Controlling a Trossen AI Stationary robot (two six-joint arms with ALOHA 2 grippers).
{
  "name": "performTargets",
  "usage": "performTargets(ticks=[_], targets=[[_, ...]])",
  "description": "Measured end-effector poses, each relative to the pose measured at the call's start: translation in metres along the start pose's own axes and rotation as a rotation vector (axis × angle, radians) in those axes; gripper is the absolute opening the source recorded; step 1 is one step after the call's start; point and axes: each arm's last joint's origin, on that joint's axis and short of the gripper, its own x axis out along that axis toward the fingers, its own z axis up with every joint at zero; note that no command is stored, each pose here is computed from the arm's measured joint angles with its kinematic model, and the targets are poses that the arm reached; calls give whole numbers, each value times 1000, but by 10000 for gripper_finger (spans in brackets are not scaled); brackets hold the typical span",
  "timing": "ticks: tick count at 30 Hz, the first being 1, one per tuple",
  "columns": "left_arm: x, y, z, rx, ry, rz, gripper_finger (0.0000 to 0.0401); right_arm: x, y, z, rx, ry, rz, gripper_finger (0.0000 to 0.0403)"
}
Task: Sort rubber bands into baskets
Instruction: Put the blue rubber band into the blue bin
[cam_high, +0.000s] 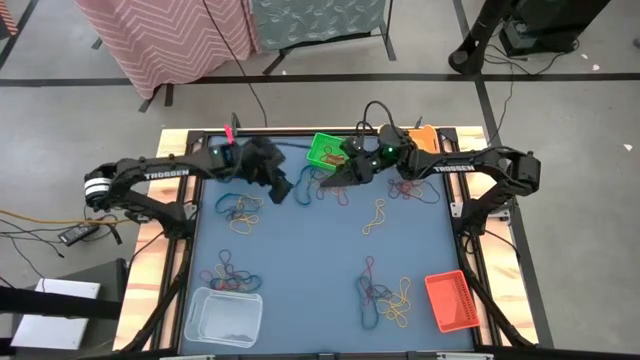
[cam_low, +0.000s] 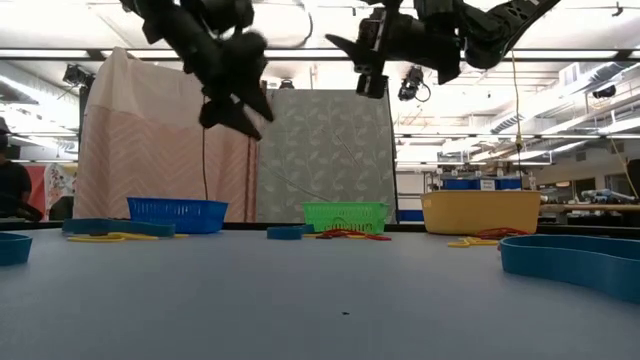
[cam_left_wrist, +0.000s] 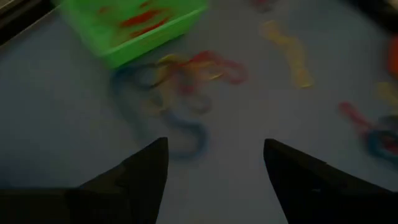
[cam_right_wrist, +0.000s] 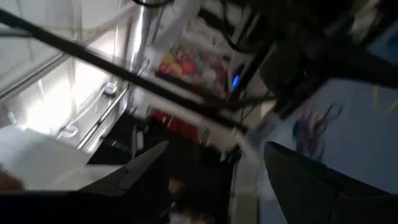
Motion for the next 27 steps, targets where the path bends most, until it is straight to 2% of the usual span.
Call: performTargets(ticks=[3,6,11,16,19,27], targets=[[1,-13,0,30,-40,-50,266,11,-2,-16,99,122,-16,263],[1,-16,1,33,-63,-62,266,26,-7,-45,206,281,-86,255],[-1,-7,5,11,-79,-37,266,40,-13,-107,341,545,-303,243],[-2,3,8,28,-85,-22,266,44,-8,-161,397,707,-538,234],[-2,8,10,57,-83,-30,266,49,-1,-181,397,715,-620,233],[-4,20,14,81,-94,-21,266,51,2,-205,345,546,-885,232]])
